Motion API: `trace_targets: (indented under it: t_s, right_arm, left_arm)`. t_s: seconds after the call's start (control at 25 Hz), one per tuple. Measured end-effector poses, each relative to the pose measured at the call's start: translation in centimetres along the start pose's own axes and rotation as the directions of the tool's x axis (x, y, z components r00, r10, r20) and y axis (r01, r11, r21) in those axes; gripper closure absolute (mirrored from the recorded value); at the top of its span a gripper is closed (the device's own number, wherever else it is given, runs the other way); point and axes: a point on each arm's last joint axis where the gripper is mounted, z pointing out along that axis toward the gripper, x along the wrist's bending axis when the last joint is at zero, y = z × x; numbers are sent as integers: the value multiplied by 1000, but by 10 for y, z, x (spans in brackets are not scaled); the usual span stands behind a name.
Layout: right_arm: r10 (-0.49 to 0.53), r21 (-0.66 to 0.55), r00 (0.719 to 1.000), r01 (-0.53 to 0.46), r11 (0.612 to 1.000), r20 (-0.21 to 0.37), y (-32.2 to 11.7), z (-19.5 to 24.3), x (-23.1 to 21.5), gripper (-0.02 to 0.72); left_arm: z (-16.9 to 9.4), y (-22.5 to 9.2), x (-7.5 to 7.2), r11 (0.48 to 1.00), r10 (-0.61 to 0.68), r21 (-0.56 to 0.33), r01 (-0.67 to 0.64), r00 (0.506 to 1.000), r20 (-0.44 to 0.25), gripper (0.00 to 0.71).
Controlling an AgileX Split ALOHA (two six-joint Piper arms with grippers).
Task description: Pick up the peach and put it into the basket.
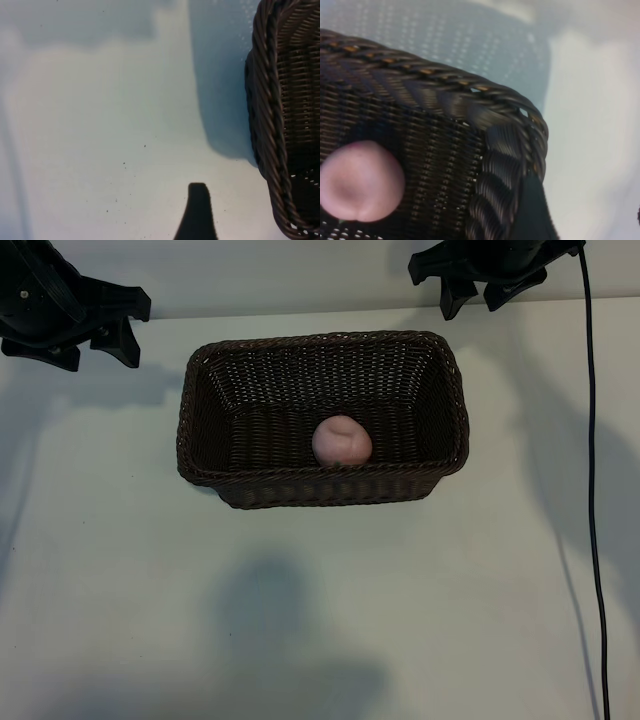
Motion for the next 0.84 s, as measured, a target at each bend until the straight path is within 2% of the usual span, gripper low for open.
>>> trace_targets:
  t_s: [0.84]
  right_arm:
    - [0, 0, 1000, 0, 1000, 1, 0, 0, 0, 207]
  left_arm:
    - [0, 0, 0, 1000, 7, 0, -7, 1000, 0, 115]
